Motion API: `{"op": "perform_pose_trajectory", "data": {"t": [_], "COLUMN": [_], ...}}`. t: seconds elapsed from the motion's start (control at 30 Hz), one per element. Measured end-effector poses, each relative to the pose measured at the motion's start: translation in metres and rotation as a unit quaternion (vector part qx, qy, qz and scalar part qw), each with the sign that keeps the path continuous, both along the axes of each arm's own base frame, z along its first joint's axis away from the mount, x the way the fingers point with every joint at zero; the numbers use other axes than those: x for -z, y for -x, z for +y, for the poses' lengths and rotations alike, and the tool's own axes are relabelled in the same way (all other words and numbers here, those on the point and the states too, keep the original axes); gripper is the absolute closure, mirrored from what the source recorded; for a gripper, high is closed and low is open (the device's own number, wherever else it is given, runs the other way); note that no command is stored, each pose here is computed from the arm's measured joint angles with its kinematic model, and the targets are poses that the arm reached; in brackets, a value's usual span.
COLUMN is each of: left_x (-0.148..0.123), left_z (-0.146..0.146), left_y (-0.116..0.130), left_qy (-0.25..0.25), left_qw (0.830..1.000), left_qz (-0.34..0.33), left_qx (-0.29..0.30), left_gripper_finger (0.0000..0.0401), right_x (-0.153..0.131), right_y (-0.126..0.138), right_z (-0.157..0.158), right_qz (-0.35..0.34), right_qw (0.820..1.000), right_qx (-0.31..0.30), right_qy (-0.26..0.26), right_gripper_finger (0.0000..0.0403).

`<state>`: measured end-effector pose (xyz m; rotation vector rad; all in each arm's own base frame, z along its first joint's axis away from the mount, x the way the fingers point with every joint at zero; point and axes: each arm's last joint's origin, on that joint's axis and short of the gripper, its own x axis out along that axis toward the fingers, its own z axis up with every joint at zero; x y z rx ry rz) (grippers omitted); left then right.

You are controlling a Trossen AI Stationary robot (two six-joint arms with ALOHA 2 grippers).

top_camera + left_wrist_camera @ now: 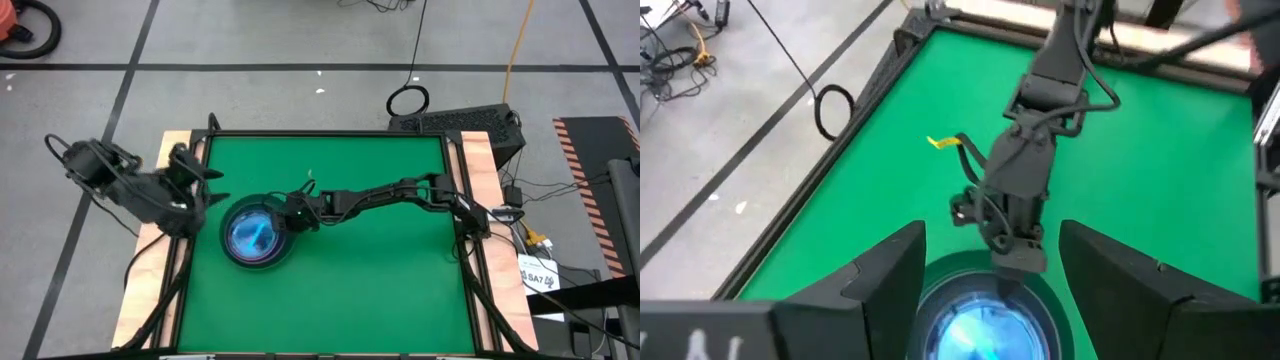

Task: Stack plastic plates
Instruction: Stack the transparent blue plate on top of the transparent pink plate, then return to Home Position

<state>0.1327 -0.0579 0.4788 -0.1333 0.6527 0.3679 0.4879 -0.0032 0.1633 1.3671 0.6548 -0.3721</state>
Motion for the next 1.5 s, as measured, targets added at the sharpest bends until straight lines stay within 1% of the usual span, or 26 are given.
{"op": "perform_pose_trajectory", "data": {"t": [0.1,0.2,0.33,0.4,0.47,0.53,0.6,0.63,0.73,0.83,0.9,0.93,0.97,1.03,1.1,1.2,1.27,1.33,1.4,1.5], "left_x": [-0.007,-0.015,-0.026,-0.028,-0.029,-0.03,-0.033,-0.036,-0.043,-0.044,-0.044,-0.045,-0.045,-0.043,-0.037,-0.03,-0.024,-0.014,0.0,0.02], "left_z": [0.011,0.021,0.03,0.034,0.037,0.04,0.041,0.041,0.039,0.039,0.039,0.039,0.04,0.044,0.049,0.06,0.066,0.072,0.078,0.084], "left_y": [0.016,0.031,0.044,0.047,0.05,0.051,0.051,0.05,0.041,0.029,0.016,0.009,0.0,-0.015,-0.027,-0.035,-0.04,-0.046,-0.049,-0.05], "left_qy": [0.005,0.0,-0.008,-0.014,-0.02,-0.023,-0.024,-0.023,-0.019,-0.024,-0.027,-0.027,-0.025,-0.018,-0.012,-0.011,-0.001,0.006,0.014,0.02], "left_qw": [1.0,0.998,0.993,0.991,0.991,0.991,0.989,0.986,0.979,0.978,0.976,0.973,0.969,0.965,0.966,0.966,0.962,0.958,0.962,0.962], "left_qz": [-0.025,-0.059,-0.097,-0.105,-0.106,-0.107,-0.126,-0.139,-0.168,-0.174,-0.182,-0.192,-0.203,-0.215,-0.21,-0.216,-0.225,-0.225,-0.212,-0.213], "left_qx": [0.002,0.021,0.068,0.081,0.082,0.077,0.075,0.084,0.113,0.109,0.116,0.125,0.136,0.15,0.15,0.144,0.155,0.175,0.171,0.167], "left_gripper_finger": [0.0165,0.0179,0.0221,0.0246,0.0272,0.0296,0.032,0.0331,0.0364,0.0388,0.0395,0.0396,0.0396,0.0396,0.0396,0.0396,0.0396,0.0397,0.0397,0.0397], "right_x": [-0.011,-0.027,-0.056,-0.075,-0.094,-0.115,-0.135,-0.144,-0.167,-0.188,-0.202,-0.208,-0.215,-0.228,-0.241,-0.256,-0.261,-0.259,-0.252,-0.23], "right_y": [0.004,0.009,0.022,0.032,0.039,0.049,0.062,0.069,0.09,0.113,0.128,0.136,0.145,0.16,0.176,0.199,0.213,0.226,0.237,0.251], "right_z": [0.002,0.004,0.001,-0.003,-0.008,-0.009,-0.01,-0.01,-0.013,-0.016,-0.018,-0.019,-0.02,-0.02,-0.02,-0.018,-0.015,-0.013,-0.011,-0.009], "right_qz": [0.002,-0.003,-0.01,-0.017,-0.043,-0.067,-0.086,-0.089,-0.091,-0.091,-0.094,-0.095,-0.098,-0.103,-0.113,-0.121,-0.128,-0.138,-0.153,-0.163], "right_qw": [1.0,1.0,0.995,0.988,0.972,0.947,0.919,0.905,0.867,0.827,0.805,0.795,0.787,0.775,0.766,0.749,0.738,0.73,0.725,0.73], "right_qx": [-0.016,-0.023,-0.057,-0.087,-0.133,-0.184,-0.23,-0.248,-0.292,-0.328,-0.344,-0.352,-0.356,-0.358,-0.357,-0.362,-0.366,-0.364,-0.352,-0.328], "right_qy": [-0.008,0.014,0.078,0.122,0.187,0.256,0.308,0.333,0.394,0.448,0.475,0.485,0.495,0.51,0.523,0.541,0.552,0.562,0.572,0.577], "right_gripper_finger": [0.0262,0.0243,0.0228,0.0225,0.0226,0.0233,0.0245,0.0253,0.0286,0.0334,0.0373,0.0388,0.0394,0.0395,0.04,0.0401,0.0402,0.0402,0.0402,0.0402]}}
